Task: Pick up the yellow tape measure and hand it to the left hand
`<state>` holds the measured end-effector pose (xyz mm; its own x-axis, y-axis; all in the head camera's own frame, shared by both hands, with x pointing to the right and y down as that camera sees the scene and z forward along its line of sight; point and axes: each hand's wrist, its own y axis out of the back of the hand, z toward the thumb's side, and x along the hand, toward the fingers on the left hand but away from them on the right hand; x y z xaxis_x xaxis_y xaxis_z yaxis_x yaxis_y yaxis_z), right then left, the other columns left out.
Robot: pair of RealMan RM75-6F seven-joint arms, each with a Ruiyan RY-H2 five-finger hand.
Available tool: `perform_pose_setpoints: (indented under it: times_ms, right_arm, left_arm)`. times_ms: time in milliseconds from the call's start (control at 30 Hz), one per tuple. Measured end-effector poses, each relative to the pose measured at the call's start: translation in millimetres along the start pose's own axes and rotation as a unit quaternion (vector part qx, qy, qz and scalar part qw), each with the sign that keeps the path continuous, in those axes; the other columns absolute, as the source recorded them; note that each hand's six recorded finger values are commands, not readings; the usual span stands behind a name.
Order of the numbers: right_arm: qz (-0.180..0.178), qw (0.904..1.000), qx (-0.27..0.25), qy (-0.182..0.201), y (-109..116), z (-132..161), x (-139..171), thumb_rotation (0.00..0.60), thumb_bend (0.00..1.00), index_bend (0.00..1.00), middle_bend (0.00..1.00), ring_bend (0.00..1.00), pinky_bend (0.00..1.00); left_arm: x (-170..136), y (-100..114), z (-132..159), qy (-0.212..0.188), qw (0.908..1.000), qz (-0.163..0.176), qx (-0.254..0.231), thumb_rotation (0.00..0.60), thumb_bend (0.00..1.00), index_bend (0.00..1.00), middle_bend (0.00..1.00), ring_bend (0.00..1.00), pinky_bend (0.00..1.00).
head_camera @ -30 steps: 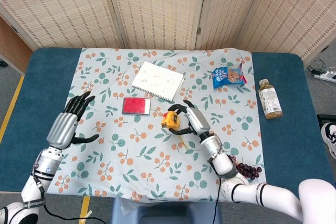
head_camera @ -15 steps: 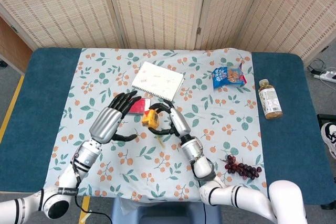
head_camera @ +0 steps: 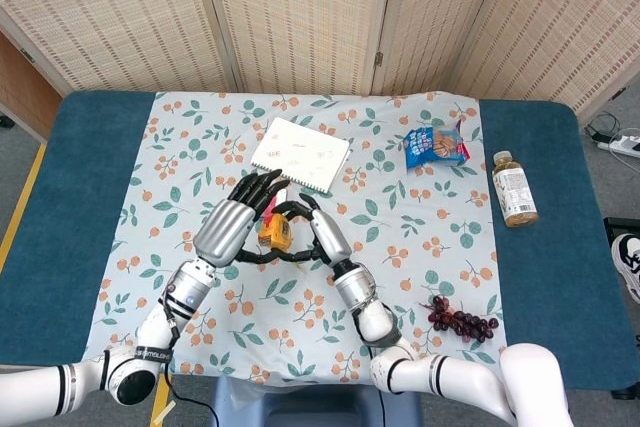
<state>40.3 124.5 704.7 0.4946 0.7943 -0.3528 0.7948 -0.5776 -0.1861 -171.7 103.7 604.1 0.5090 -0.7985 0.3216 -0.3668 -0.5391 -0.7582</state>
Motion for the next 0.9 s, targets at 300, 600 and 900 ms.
perform_pose_setpoints:
  times_ms: [300, 600, 900]
  right_arm:
    - [-0.002, 1.0000, 0.004, -0.002, 3, 0, 1, 0.600, 0.33, 0.58, 0.51, 0.36, 0.00]
    - [-0.002, 0.9999, 0.007, -0.008, 4, -2, 2, 0.600, 0.33, 0.58, 0.51, 0.36, 0.00]
    - [-0.003, 0.9998, 0.010, -0.017, 5, -3, 3, 0.600, 0.33, 0.58, 0.51, 0.37, 0.00]
  left_arm:
    - [0, 1, -7, 0.011, 0.9998, 0.004, 0.016, 0.600, 0.25, 0.00, 0.00, 0.00, 0.00]
    - [-2, -1, -10, 0.012, 0.9997, 0.001, 0.020, 0.600, 0.35, 0.01, 0.00, 0.00, 0.00]
    - [-4, 0, -11, 0.010, 0.9997, 0.005, 0.023, 0.600, 0.48, 0.04, 0.00, 0.00, 0.00]
